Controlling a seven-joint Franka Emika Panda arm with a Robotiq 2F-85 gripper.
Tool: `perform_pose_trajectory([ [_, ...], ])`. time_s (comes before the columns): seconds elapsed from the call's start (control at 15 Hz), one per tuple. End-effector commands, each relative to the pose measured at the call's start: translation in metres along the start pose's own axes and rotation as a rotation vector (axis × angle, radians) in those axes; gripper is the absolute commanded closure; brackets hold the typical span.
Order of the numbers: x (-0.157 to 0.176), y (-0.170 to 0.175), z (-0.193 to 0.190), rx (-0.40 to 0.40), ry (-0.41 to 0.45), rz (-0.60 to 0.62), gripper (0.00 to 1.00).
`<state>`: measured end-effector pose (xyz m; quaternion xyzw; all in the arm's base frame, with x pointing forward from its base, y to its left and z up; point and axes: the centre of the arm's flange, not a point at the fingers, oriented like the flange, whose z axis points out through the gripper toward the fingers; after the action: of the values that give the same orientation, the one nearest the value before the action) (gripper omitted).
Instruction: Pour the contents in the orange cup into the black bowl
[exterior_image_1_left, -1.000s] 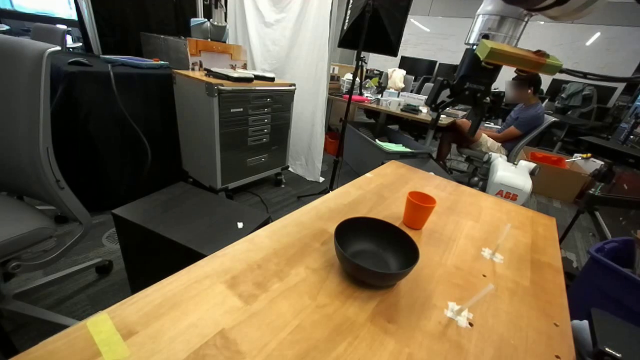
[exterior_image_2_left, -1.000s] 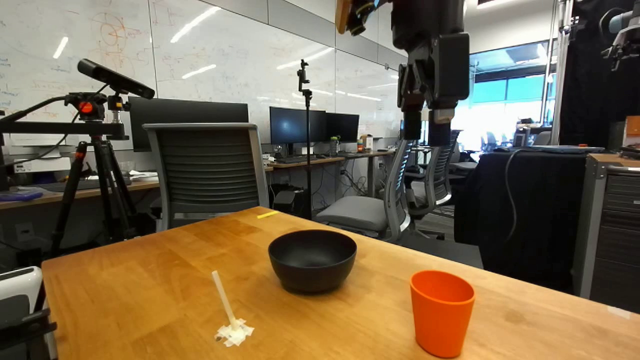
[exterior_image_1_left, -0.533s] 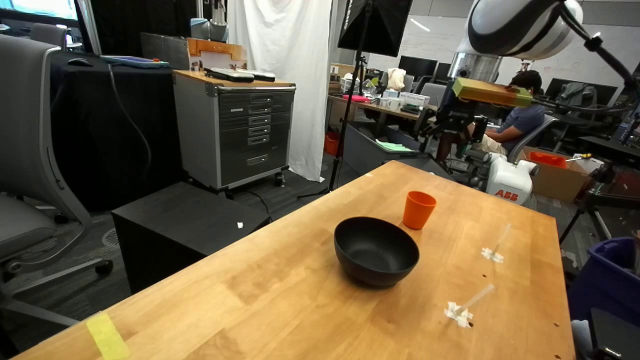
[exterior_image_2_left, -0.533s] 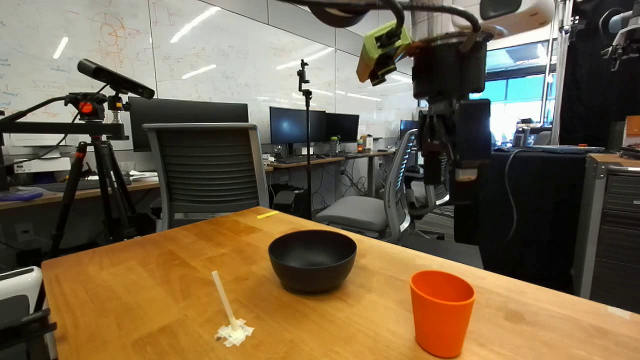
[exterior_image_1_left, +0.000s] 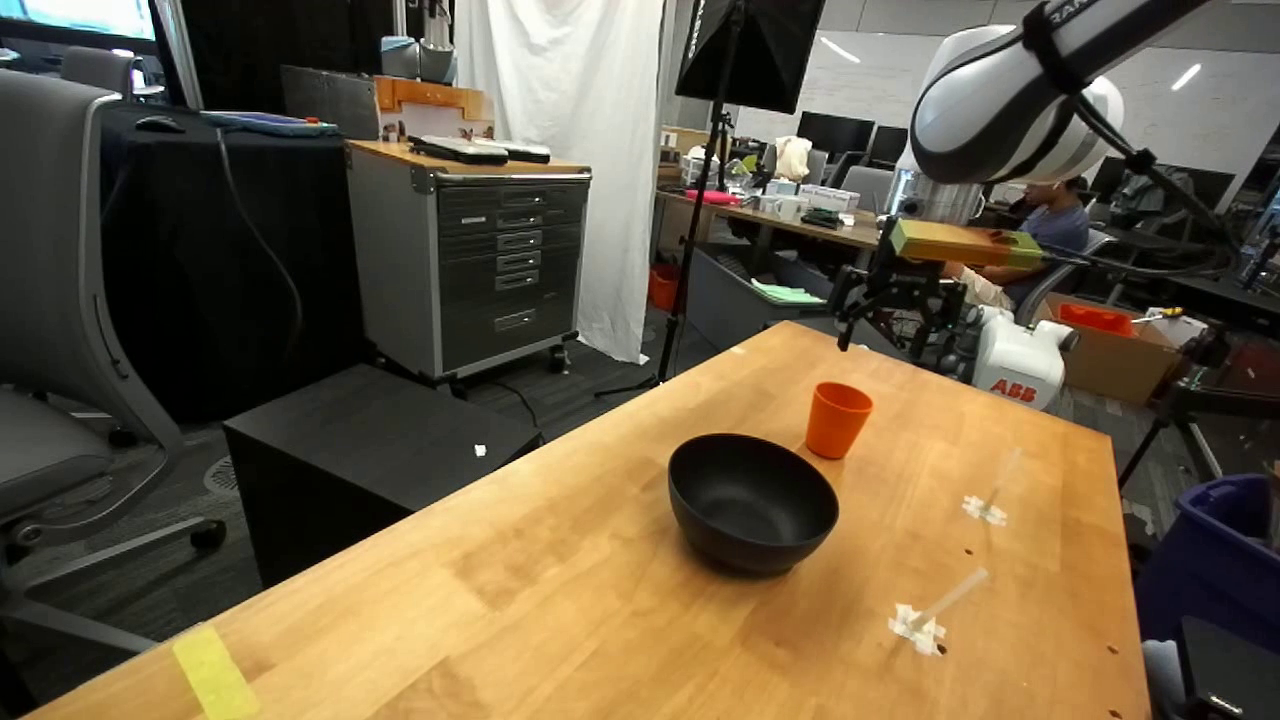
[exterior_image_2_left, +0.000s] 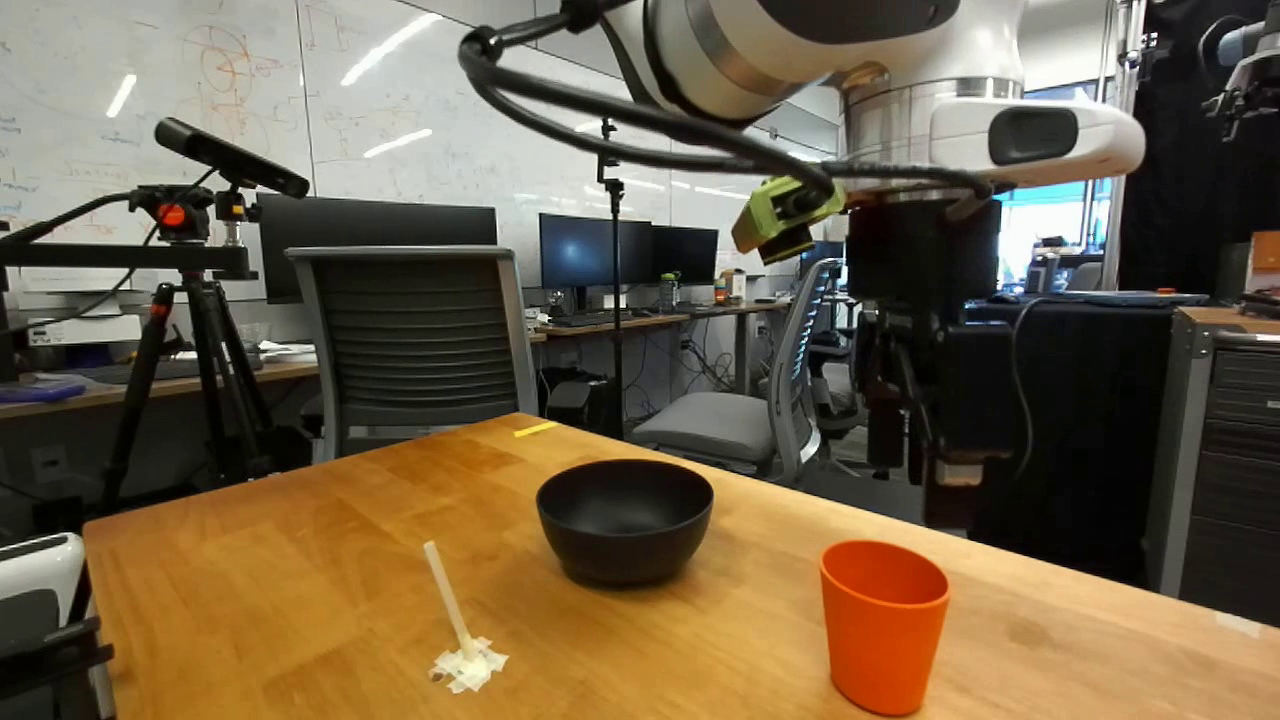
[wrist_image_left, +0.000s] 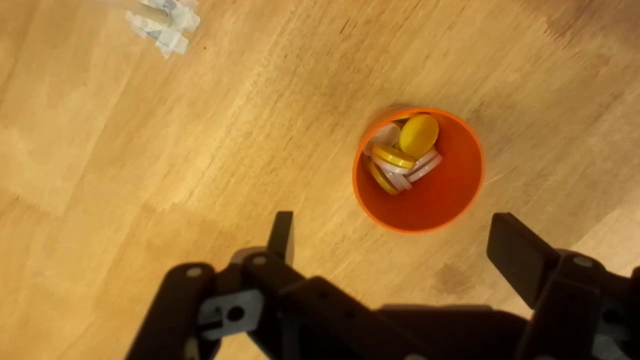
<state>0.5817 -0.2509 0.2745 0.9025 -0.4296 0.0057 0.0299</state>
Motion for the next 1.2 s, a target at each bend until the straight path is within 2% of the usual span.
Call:
perform_pose_trajectory([
  [0.0,0.009,-0.004,0.014,-0.008,0.018,0.024,0.00],
  [1.13,0.006,-0.007,0.073,-0.064,-0.013,0.059,0.00],
])
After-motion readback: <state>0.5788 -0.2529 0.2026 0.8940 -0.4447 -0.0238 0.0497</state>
